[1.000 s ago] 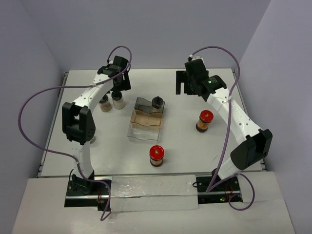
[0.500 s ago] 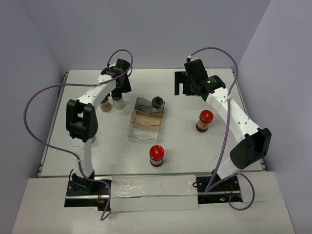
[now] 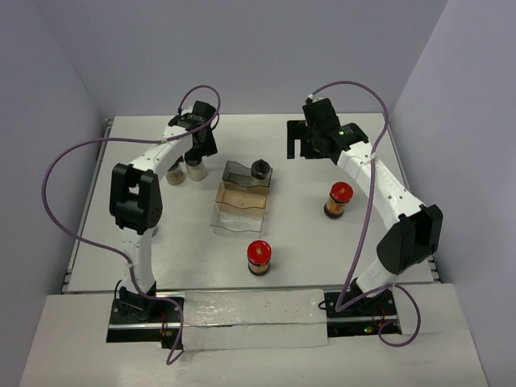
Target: Organize the condiment bottles
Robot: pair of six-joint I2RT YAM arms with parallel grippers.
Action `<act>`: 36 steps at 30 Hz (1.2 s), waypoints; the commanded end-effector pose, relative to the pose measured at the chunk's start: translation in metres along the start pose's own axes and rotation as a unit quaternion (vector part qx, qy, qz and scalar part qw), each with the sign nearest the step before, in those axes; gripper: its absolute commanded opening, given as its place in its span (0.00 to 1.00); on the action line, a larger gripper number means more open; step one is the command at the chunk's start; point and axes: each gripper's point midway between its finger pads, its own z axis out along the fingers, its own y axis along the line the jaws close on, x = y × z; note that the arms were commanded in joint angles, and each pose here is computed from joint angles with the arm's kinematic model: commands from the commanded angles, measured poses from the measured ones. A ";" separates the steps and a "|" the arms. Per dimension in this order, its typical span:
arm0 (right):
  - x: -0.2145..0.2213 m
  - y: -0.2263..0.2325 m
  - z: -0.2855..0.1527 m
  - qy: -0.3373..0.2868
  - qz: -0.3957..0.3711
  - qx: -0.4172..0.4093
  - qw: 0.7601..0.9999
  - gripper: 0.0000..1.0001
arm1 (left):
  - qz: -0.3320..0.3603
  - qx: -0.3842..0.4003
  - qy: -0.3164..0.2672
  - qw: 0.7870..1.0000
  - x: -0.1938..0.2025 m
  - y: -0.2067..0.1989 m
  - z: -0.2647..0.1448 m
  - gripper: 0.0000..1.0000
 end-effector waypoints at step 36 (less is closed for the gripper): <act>-0.014 -0.007 -0.014 -0.036 0.014 -0.006 0.999 1.00 | 0.056 0.180 -0.146 0.971 -0.068 -0.043 -0.165 0.10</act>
